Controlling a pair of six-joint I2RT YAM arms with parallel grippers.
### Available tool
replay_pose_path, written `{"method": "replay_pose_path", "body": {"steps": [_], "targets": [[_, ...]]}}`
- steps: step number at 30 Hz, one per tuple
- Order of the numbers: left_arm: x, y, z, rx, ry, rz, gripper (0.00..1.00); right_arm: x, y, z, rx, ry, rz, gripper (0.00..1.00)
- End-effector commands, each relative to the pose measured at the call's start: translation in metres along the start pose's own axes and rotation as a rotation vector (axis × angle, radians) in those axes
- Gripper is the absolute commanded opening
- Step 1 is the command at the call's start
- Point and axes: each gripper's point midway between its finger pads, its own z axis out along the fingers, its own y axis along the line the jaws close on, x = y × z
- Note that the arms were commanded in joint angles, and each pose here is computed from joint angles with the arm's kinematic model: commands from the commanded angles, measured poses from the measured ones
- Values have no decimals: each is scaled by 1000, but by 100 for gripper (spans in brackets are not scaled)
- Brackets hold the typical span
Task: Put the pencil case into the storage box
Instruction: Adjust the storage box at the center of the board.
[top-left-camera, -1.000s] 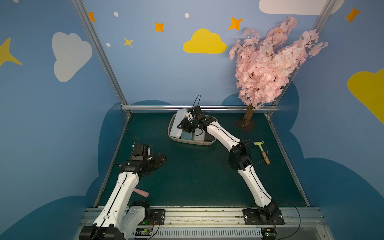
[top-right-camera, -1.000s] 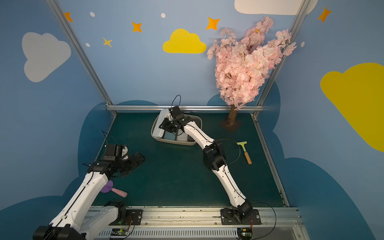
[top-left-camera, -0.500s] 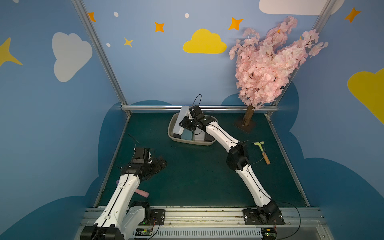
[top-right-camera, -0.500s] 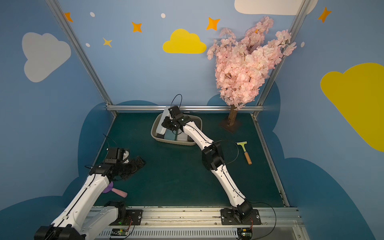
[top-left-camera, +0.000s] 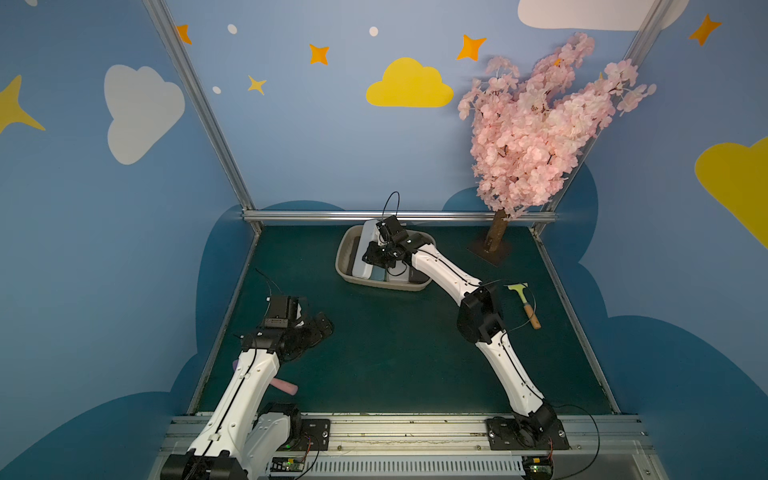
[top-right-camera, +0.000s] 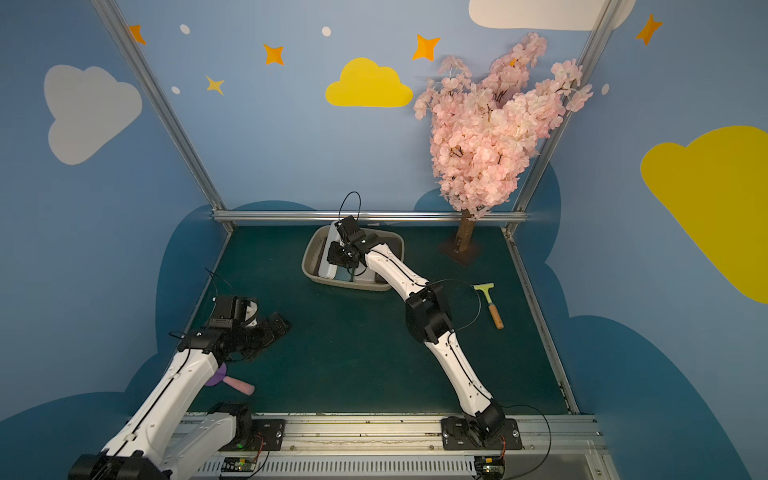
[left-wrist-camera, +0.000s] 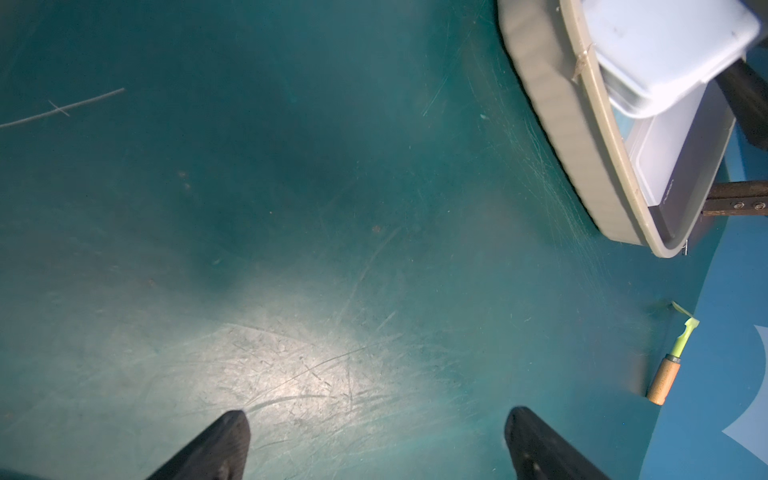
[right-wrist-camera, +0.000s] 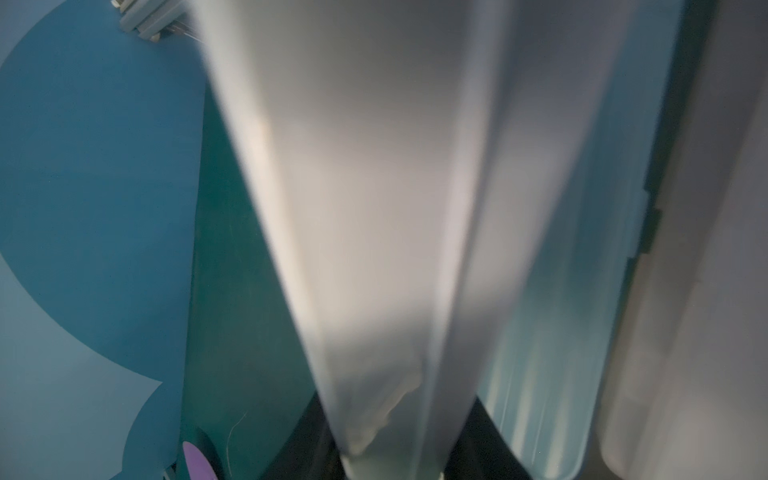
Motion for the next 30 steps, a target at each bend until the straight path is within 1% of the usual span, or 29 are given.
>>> {"method": "replay_pose_path", "body": {"steps": [1,8,11,15,19,25,30], "targets": [[0,2,0,0,-8,-3,99,17,-34,-17,134,66,0,7],[1,3,1,-2,-3,-5,99,29,-48,-33,170,120,42,7],[0,3,2,-5,-3,-6,99,25,-32,-33,96,115,11,7],[0,3,2,-5,-1,-7,99,13,2,-26,-37,84,-46,7],[0,4,2,-10,0,-10,99,10,22,-13,-109,81,-74,7],[-1,5,1,-13,-6,-13,99,12,34,3,-171,106,-49,6],[-1,7,2,-16,-7,-20,99,21,31,15,-196,162,2,6]]}}
